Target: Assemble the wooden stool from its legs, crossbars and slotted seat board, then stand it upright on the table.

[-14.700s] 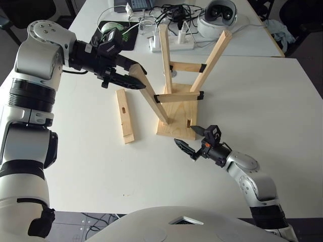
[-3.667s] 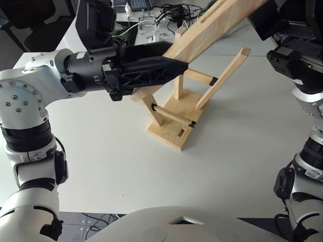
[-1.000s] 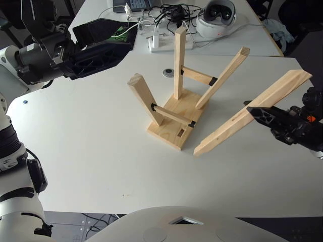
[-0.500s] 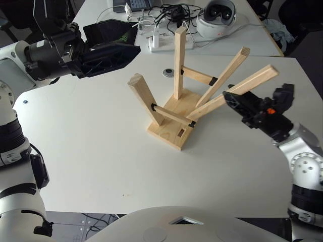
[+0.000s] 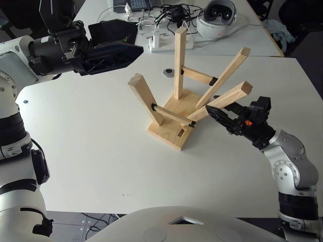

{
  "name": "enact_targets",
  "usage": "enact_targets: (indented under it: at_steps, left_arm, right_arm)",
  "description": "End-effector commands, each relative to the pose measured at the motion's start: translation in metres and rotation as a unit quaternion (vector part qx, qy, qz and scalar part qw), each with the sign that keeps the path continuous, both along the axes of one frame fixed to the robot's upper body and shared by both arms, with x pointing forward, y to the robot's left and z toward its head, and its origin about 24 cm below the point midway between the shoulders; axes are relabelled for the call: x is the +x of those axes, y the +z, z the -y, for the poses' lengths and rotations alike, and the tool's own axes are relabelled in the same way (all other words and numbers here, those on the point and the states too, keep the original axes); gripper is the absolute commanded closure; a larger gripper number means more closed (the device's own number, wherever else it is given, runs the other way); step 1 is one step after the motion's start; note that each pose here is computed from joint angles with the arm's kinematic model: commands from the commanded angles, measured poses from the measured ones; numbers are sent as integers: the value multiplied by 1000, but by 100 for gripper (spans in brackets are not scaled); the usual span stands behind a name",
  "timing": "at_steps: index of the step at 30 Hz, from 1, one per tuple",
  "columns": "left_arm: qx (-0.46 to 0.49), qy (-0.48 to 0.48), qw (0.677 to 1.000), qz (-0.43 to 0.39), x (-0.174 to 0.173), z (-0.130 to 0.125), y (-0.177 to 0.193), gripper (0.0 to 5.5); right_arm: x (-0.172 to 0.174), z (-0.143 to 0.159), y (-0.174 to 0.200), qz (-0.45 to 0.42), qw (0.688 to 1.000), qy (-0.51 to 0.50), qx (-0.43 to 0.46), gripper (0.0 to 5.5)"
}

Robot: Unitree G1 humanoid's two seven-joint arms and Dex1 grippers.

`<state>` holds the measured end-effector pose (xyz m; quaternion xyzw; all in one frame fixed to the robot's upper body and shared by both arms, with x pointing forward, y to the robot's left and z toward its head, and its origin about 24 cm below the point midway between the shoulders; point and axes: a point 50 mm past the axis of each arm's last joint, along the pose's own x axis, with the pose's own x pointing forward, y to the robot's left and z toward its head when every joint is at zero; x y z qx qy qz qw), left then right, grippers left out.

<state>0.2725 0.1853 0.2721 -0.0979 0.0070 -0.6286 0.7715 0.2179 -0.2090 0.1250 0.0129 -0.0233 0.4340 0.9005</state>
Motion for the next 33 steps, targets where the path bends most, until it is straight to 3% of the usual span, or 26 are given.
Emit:
enact_targets:
  at_steps: [1, 17, 26, 33]
  left_arm:
    - [6, 15, 1000, 11, -2, -3, 3, 10]
    - [1, 30, 999, 17, -5, -4, 0, 10]
    - [-6, 37, 999, 16, -7, -5, -1, 10]
    - [-10, 40, 999, 14, -8, -6, -2, 10]
  right_arm:
    - [-1, 6, -11, -38, 998, 8, -45, 343]
    - [-2, 13, -25, -110, 987, 38, -111, 344]
    - [5, 14, 1, -99, 995, 14, 20, 344]
    - [2, 18, 8, -99, 995, 15, 9, 344]
